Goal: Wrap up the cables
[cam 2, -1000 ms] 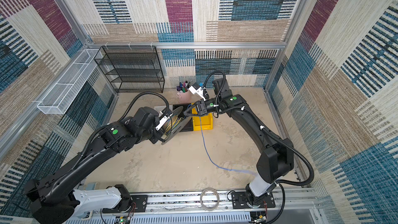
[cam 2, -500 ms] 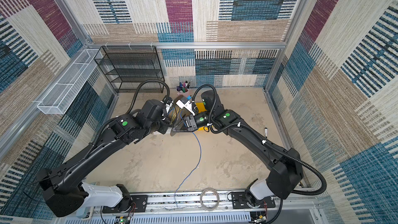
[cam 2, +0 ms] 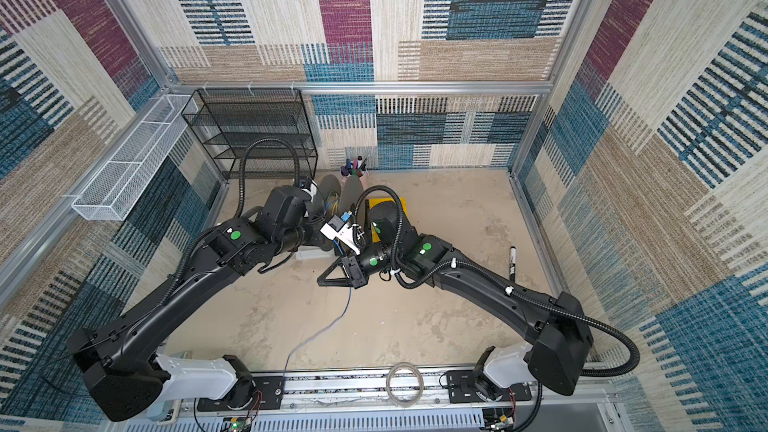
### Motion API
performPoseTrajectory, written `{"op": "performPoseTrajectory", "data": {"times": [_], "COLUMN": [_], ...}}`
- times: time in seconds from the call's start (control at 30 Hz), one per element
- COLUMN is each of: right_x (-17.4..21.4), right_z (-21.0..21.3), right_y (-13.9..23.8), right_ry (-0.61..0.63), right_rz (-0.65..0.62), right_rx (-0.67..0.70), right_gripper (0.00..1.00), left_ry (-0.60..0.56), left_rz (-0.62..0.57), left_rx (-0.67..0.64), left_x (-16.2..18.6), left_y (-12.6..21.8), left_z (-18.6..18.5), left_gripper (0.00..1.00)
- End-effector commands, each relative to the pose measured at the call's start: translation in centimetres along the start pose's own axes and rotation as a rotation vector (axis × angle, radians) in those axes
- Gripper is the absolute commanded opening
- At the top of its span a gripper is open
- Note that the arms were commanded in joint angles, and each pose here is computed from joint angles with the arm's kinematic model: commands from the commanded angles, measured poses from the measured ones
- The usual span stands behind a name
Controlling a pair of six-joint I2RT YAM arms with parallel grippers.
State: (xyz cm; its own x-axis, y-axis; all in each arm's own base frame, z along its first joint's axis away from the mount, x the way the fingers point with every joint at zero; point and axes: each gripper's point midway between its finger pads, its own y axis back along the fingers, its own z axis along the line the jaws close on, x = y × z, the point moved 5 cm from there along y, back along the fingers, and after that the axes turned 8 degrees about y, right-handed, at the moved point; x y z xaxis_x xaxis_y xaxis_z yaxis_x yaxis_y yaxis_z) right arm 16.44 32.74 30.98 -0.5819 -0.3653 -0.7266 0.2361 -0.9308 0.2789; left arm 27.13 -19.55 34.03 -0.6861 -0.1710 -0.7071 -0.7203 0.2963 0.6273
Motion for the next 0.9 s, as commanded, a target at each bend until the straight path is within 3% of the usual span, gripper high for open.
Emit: {"op": "performPoseTrajectory", "data": {"times": [0.0,0.1,0.3,0.5,0.87], "right_x": [0.9,1.9,4.5,6.6,8.9], "right_z": [-0.8,-1.2,-3.0,-4.4,-6.3], "right_y": [0.3,0.6,1.0,1.3,2.4], "right_ry": [0.032,0.066,0.073,0.068,0.004], "right_rz": [-0.018,-0.029,-0.001,0.043,0.038], "right_rx": [0.068,0.111,0.214,0.268,0.329], "right_gripper": [0.12,0.13,0.04,0.02,0.04], "left_ry": [0.140,0.225,0.350,0.528,0.538], "left_rz": [-0.099,-0.071,-0.062,-0.055,-0.064], "left_rx": [0.165,0.220,0.335,0.537,0.567], "left_x": [-2.8,-2.9,-3.6,-4.0,-5.2], "left_y": [1.8,2.0,2.9,3.3,6.2], "left_z": [-1.9,-1.4,-0.7,1.3,2.4], "left_gripper": [0.00,0.00,0.00,0.00,0.00]}}
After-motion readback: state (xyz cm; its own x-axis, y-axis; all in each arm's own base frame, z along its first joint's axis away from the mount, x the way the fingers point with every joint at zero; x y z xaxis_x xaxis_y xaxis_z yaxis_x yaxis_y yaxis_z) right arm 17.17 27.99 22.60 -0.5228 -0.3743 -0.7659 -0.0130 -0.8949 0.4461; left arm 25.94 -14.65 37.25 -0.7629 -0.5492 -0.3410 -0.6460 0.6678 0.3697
